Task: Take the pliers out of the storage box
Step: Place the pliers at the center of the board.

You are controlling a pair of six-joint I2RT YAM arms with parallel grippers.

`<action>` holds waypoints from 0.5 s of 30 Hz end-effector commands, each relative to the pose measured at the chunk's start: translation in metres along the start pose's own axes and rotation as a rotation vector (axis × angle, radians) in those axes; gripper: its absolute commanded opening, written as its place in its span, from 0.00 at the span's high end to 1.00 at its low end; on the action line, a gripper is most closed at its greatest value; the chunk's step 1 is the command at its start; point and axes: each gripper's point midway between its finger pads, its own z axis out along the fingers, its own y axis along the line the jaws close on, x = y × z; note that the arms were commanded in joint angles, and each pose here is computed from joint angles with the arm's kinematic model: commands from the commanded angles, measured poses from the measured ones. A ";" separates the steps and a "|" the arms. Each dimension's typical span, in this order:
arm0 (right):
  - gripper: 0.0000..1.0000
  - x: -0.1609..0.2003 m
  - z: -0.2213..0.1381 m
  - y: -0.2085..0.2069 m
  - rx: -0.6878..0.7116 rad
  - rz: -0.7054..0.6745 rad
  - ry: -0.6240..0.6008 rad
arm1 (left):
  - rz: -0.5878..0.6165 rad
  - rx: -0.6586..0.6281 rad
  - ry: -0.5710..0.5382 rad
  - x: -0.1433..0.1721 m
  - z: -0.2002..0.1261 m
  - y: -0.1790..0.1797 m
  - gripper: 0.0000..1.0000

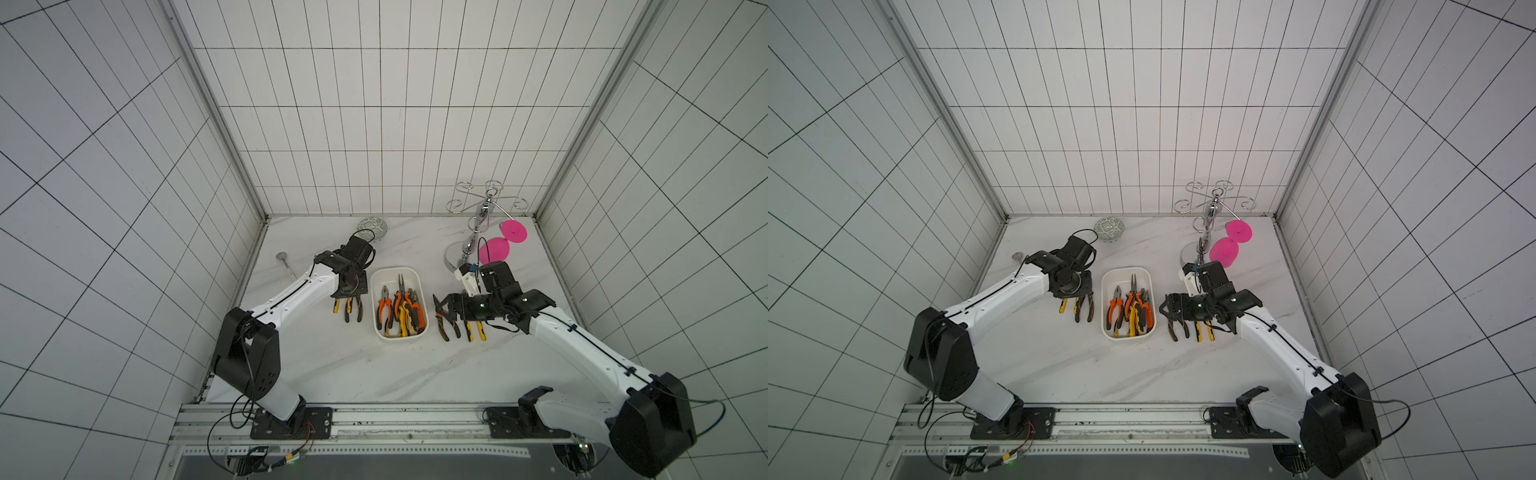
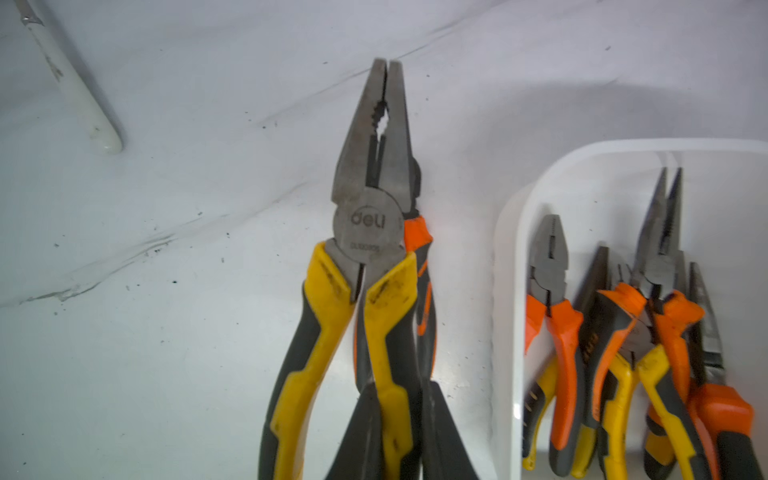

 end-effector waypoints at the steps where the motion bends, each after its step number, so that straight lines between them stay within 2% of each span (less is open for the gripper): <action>1: 0.16 -0.023 -0.010 0.020 -0.030 -0.050 -0.054 | 0.061 -0.034 -0.096 -0.023 0.004 0.014 1.00; 8: 0.16 -0.022 -0.010 0.018 -0.012 -0.054 -0.053 | 0.042 -0.125 -0.042 -0.021 0.044 0.043 1.00; 15: 0.16 -0.022 -0.010 0.015 0.002 -0.056 -0.053 | 0.029 -0.103 0.021 -0.008 0.072 0.038 1.00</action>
